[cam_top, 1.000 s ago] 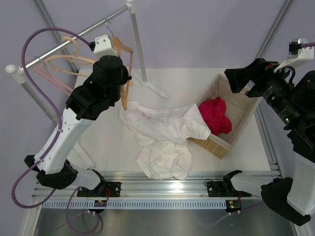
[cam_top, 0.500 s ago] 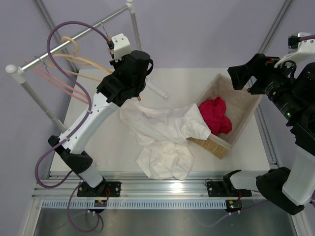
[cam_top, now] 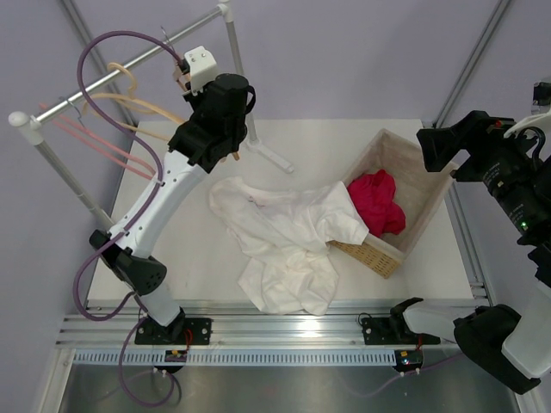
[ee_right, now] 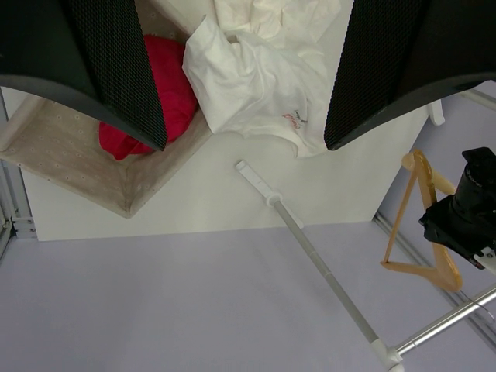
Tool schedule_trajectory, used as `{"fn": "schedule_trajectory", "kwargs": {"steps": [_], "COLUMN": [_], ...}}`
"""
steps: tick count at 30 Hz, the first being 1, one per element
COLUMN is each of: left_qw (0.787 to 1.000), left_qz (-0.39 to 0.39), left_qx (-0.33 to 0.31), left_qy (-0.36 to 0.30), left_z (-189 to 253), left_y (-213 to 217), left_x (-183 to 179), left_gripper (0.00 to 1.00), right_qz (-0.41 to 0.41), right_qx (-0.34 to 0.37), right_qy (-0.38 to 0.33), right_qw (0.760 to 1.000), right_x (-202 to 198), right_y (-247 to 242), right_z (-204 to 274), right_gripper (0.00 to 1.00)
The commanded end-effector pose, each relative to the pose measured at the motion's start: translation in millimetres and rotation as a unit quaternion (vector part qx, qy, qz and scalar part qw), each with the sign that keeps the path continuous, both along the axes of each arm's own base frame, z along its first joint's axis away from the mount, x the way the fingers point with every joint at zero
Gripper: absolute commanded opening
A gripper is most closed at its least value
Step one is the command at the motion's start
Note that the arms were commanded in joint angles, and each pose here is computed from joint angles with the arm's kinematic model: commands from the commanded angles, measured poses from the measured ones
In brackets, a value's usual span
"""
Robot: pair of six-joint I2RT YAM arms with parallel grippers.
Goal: Remove the t-shirt from the hanger
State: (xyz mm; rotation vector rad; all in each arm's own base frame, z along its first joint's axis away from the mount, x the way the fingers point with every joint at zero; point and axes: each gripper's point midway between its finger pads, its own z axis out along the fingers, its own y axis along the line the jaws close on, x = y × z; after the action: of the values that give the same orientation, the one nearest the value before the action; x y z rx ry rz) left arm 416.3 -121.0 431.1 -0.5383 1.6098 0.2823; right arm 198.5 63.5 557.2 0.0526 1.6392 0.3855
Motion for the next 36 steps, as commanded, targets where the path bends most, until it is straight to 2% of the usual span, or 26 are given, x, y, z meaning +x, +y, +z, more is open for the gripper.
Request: {"fn": "schedule_trajectory", "kwargs": {"steps": [1,6,7,8,10,11,12,13,15,18,19,24,28,31,34,36], "left_qw": [0.998,0.999,0.999,0.998,0.998,0.997,0.997,0.996,0.994,0.983,0.974,0.942,0.899,0.874,0.85,0.825], "left_qz": [0.017,-0.003,-0.015,-0.025,-0.045,-0.05,-0.058,-0.072,-0.086,-0.163,-0.208,-0.315,-0.417,-0.452,-0.483,-0.515], "left_qx": [-0.04,-0.043,-0.042,-0.045,-0.049,-0.049,-0.052,-0.05,-0.058,-0.074,-0.087,-0.109,-0.119,-0.142,-0.161,-0.172], "left_qy": [-0.046,-0.03,-0.025,-0.024,-0.022,-0.021,-0.024,-0.025,-0.036,-0.034,-0.034,-0.042,-0.064,-0.107,-0.134,-0.157], "left_z": [19,2,0,-1,-2,-5,0,3,15,24,31,59,85,117,136,152], "left_y": [14,13,10,8,3,1,2,0,1,-19,-31,-44,-59,-49,-46,-42], "left_x": [18,33,34,33,31,31,27,25,17,8,-3,-49,-95,-139,-169,-201], "left_gripper": [0.0,0.0,0.05,0.35,0.66,0.77,0.96,0.99,0.99,0.99,0.99,0.99,0.99,0.99,0.99,0.99], "right_qz": [-0.016,-0.017,-0.021,-0.023,-0.025,-0.025,-0.024,-0.018,-0.012,0.022,0.048,0.107,0.128,0.135,0.154,0.181], "right_qx": [0.0,0.006,0.006,0.006,0.005,0.005,0.006,0.007,0.005,-0.003,-0.009,-0.024,-0.017,-0.038,-0.09,-0.137], "right_qy": [0.006,0.009,0.009,0.008,0.01,0.012,0.02,0.022,0.034,0.063,0.086,0.209,0.22,0.26,0.274,0.272], "right_qw": [1.0,1.0,1.0,1.0,1.0,1.0,0.999,1.0,0.999,0.998,0.995,0.972,0.967,0.955,0.945,0.935], "right_x": [3,0,1,0,2,2,5,5,10,17,18,28,43,60,71,67], "right_y": [-4,-5,-6,-7,-7,-7,-5,-2,3,19,30,63,79,91,119,148], "right_z": [-3,-9,-9,-10,-13,-14,-18,-20,-28,-48,-60,-130,-150,-178,-198,-210], "right_gripper": [0.9,0.91,0.91,0.91,0.91,0.91,0.91,0.91,0.91,0.91,0.91,0.9,0.91,0.91,0.92,0.94]}}
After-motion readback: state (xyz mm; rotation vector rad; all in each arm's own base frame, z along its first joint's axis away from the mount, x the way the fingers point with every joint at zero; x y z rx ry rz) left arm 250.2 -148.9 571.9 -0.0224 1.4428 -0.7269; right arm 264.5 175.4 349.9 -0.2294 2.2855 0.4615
